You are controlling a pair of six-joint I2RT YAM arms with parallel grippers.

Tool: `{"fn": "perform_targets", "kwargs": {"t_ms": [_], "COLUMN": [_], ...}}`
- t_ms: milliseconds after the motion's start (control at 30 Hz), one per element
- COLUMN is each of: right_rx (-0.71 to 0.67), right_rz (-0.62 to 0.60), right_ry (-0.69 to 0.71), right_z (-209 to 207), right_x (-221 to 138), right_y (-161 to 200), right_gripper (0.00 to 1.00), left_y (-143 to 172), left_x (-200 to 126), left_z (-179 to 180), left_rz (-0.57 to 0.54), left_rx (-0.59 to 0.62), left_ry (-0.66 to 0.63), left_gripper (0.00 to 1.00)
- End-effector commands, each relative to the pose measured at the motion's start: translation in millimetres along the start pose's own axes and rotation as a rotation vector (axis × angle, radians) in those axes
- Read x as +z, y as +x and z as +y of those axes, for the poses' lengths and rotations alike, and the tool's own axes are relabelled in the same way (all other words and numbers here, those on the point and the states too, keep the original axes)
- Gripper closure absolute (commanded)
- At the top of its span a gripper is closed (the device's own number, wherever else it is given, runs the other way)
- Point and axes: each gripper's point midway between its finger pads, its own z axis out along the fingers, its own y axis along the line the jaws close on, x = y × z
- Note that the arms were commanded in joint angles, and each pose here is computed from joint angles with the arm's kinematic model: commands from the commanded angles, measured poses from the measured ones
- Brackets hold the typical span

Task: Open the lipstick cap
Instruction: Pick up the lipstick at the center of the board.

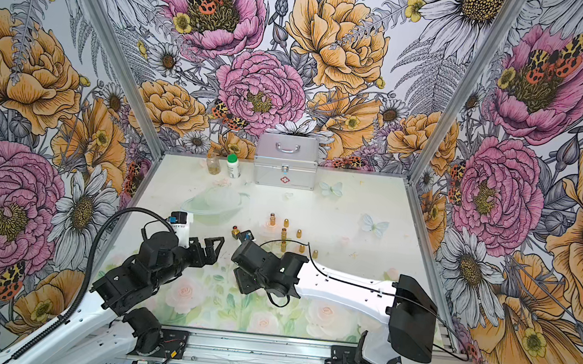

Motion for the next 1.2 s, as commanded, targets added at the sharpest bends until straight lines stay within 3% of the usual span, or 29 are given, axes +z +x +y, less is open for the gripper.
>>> {"fn": "perform_targets", "kwargs": {"t_ms": [0, 200, 467, 1167], "right_rx": [0.045, 0.048, 0.024, 0.013], "right_rz": [0.026, 0.075, 0.144, 0.222], "right_ry": [0.016, 0.052, 0.068, 0.11], "right_z": [6.3, 9.7, 12.0, 6.3], "right_x": [9.8, 39.0, 63.6, 93.0], "right_y": [-3.1, -1.7, 6.3, 28.8], "right_gripper": [0.36, 0.37, 0.49, 0.64], "left_y": [-1.3, -0.4, -0.2, 0.6], "left_x": [-2.7, 0.9, 2.8, 3.4], "left_z": [0.4, 9.2, 16.1, 17.7], "left_rz": [0.028, 0.03, 0.026, 0.03], "left_rx": [-0.033, -0.038, -0.033, -0.026], "left_ry": [-0.006, -0.046, -0.074, -0.076], "left_gripper": [0.01, 0.01, 0.01, 0.01]}}
